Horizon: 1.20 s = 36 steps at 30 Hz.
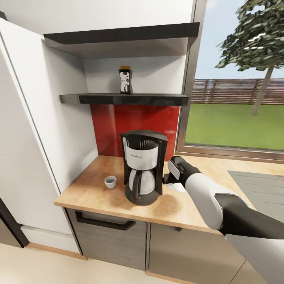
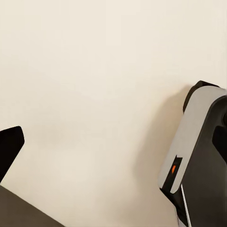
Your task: Set up a coffee station on the kitchen countertop: keep the coffee maker on the countertop, move the bottle of coffee from the kitchen shelf to the counter next to the coffee maker, place a paper coffee filter on top of the coffee maker, put the saucer next to the coffee maker with the coffee cup on the saucer, and place the electric kettle next to the coffee maker.
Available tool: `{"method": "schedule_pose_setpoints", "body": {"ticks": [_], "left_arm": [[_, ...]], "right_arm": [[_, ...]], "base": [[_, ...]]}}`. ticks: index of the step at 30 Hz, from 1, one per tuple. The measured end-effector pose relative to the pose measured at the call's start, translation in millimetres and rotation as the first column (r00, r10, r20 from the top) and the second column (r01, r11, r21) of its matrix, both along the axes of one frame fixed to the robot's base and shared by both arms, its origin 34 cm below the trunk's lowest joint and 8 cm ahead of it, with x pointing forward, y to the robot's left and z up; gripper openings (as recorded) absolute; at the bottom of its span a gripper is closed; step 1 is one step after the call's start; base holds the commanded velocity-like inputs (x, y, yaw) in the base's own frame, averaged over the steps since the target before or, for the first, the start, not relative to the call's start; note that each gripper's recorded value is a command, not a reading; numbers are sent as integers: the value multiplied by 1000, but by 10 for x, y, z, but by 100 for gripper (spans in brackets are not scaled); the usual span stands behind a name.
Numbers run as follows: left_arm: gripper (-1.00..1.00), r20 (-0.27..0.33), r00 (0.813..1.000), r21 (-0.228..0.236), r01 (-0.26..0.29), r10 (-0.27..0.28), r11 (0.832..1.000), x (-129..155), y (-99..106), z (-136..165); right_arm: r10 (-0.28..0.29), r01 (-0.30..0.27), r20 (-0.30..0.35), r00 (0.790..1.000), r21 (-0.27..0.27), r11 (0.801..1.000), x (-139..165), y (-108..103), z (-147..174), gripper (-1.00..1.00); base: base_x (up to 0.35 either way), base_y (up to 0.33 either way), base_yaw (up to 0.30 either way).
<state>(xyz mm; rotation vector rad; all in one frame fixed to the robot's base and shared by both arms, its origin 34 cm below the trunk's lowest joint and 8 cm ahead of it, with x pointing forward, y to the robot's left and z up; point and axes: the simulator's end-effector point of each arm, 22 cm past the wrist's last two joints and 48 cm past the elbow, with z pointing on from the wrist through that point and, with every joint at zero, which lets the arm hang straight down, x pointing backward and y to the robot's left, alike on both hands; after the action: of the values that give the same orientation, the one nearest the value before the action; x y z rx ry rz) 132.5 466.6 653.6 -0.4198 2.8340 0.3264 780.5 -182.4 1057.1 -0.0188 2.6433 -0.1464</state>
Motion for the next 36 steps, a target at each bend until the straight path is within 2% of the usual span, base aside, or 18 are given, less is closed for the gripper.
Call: {"method": "schedule_pose_setpoints", "body": {"ticks": [10, 36], "left_arm": [[100, -1, 1000, 0, 1, -1, 1000, -2, -1, -1], [100, -1, 1000, 1, -1, 1, 1000, 48, 11, -78]], "right_arm": [[0, 0, 0, 1000, 1, 1000, 0, 2, 0, -100], [-2, 2, 10, 1000, 12, 1000, 61, 27, -110, -100]], "base": [[0, -112, 0], [0, -3, 0]]}}
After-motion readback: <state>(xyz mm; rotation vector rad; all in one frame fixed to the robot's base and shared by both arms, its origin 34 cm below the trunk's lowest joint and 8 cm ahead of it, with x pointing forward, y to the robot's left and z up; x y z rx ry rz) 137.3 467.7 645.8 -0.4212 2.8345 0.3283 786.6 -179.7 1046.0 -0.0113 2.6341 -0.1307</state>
